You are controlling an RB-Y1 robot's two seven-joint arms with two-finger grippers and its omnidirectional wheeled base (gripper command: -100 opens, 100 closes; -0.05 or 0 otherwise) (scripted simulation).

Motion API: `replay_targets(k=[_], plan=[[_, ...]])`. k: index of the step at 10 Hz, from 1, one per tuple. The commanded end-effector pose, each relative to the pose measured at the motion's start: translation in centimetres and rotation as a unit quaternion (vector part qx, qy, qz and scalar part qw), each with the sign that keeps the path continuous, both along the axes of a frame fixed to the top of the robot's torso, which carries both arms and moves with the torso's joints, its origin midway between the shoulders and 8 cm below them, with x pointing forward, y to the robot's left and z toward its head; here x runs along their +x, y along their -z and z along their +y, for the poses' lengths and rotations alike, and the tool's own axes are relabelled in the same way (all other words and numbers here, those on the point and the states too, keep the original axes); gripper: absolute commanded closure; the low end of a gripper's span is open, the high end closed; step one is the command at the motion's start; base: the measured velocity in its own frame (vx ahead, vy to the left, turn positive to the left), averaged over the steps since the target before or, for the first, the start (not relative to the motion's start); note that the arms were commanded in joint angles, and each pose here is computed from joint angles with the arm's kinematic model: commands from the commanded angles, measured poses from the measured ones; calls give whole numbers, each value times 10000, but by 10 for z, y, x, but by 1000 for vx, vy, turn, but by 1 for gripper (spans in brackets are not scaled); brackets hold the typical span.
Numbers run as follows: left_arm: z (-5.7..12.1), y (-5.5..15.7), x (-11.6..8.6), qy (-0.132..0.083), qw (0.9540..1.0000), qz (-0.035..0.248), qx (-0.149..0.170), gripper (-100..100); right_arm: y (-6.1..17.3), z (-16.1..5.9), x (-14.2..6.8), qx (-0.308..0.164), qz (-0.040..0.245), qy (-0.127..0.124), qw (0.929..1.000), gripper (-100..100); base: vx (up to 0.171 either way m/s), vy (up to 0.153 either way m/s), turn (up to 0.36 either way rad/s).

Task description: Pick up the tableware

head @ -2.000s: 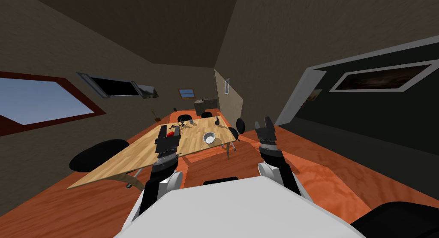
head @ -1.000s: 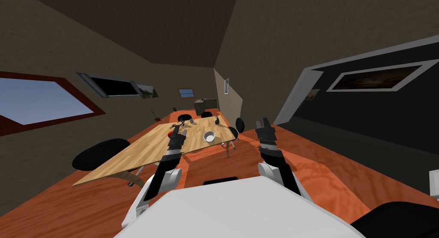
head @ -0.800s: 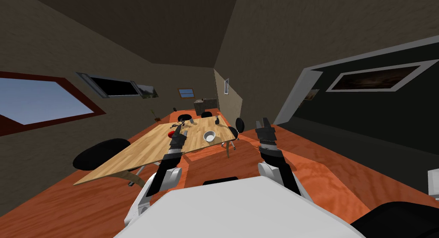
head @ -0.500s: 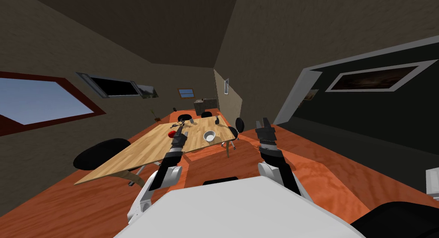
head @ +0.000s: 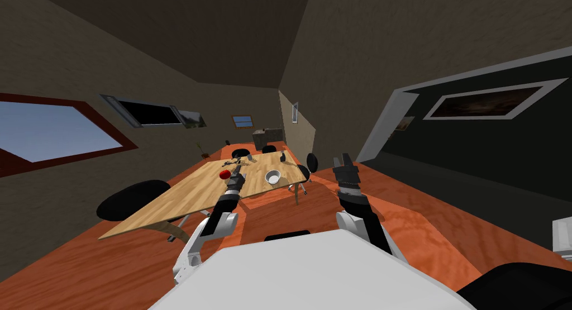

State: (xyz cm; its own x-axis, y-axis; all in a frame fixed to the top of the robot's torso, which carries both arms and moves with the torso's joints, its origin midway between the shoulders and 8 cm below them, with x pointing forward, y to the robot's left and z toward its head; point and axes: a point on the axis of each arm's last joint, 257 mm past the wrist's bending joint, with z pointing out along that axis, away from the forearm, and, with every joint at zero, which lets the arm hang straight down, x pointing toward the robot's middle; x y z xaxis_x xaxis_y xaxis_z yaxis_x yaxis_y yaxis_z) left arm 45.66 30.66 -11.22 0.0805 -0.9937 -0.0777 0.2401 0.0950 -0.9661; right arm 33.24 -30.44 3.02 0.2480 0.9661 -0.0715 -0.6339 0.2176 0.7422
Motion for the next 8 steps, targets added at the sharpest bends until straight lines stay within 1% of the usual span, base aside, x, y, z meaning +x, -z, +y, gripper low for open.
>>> replay_targets(k=[1,2,3,4,5,6,7,8], plan=[[3,17,5,-53,9996,271,-32,-100,0,0,0,0,0,0,10000,0,-7,-4,-1],[6,28,12,-86,9989,448,-59,-100,0,0,0,0,0,0,10000,0,-5,-6,1],[7,35,13,-111,9983,571,-72,-100,0,0,0,0,0,0,10000,0,-4,-7,0],[10,45,20,-140,9972,731,-105,-100,0,0,0,0,0,0,10000,0,-2,-10,5],[11,51,21,-165,9961,854,-119,-100,0,0,0,0,0,0,10000,0,-1,-10,0],[11,53,21,-172,9958,889,-123,-100,0,0,0,0,0,0,10000,0,0,0,0],[14,66,27,-210,9935,1108,-169,-100,0,0,0,0,0,0,10000,0,3,-8,4],[15,71,27,-229,9923,1202,-179,-100,0,0,0,0,0,0,10000,0,4,-9,4]])
